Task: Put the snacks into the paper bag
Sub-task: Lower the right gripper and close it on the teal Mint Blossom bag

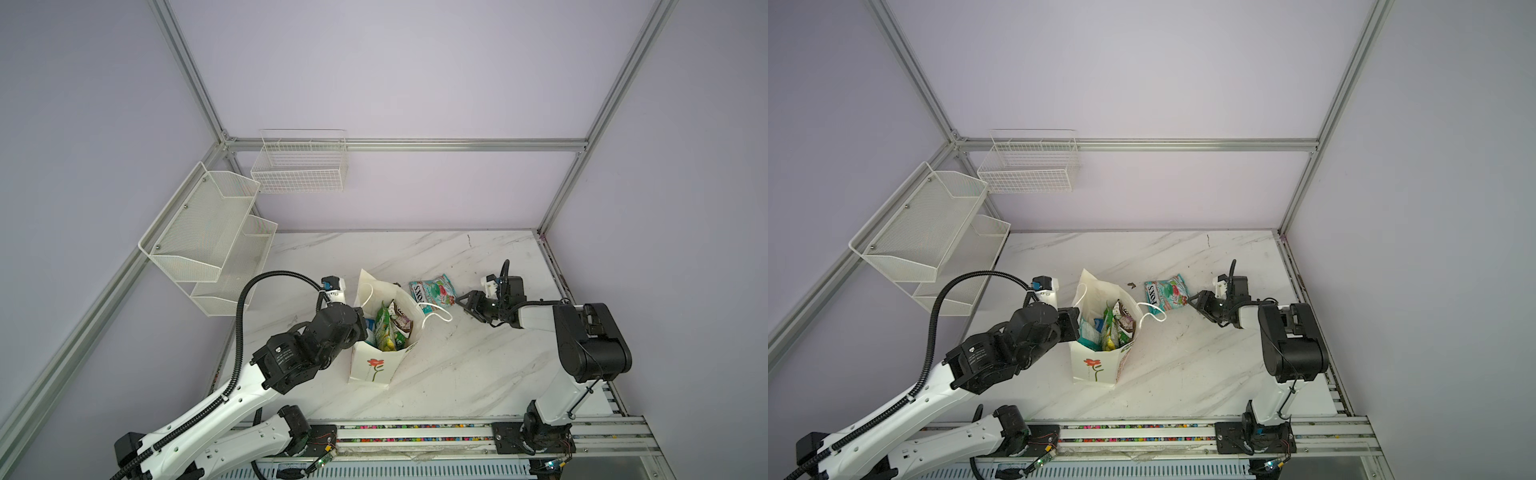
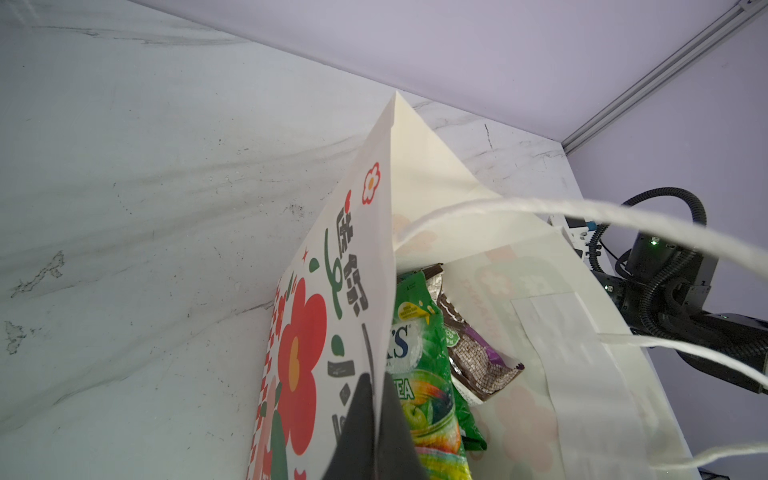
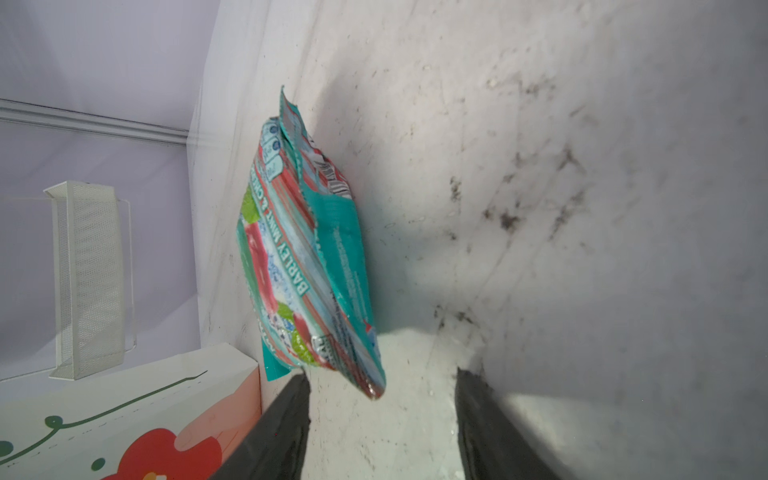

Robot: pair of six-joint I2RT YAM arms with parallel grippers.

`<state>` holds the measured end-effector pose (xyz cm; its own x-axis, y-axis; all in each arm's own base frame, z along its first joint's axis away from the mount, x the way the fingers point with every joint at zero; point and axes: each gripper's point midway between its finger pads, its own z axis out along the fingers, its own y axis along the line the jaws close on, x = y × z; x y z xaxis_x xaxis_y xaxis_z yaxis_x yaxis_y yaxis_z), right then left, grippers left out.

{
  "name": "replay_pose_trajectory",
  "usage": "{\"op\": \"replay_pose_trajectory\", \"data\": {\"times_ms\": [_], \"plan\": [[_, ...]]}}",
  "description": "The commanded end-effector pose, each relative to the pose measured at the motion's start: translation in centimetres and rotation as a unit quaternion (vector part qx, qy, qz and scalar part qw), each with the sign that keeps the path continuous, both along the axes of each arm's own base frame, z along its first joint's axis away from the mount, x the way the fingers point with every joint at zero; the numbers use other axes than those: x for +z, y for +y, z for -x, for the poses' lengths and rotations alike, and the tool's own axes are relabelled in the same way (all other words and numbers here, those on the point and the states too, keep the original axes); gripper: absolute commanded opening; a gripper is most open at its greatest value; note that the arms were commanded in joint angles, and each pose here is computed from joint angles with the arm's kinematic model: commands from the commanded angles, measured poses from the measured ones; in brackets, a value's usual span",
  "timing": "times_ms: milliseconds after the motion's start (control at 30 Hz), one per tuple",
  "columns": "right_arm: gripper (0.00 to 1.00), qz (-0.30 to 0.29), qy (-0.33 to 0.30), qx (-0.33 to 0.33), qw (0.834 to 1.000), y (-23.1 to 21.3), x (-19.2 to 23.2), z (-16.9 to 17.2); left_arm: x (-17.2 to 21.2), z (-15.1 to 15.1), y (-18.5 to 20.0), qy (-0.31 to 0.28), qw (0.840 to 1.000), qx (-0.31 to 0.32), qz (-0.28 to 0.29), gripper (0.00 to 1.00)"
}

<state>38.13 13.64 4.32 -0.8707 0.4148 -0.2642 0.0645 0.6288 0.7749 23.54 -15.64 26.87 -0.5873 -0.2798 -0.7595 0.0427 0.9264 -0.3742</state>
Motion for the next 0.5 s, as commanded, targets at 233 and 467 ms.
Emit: {"op": "replay_pose_trajectory", "data": {"times_ms": [233, 467], "plan": [[0.51, -0.004, 0.020, 0.028, 0.999, 1.7, -2.3, 0.2, 1.8, -0.1, 0.0, -0.012, 1.000, -0.001, 0.008, 0.00], [0.33, -0.008, 0.023, 0.032, 0.999, 2.0, -2.8, 0.3, 1.7, -0.1, 0.2, -0.012, 1.000, 0.001, 0.006, 0.00]]}}
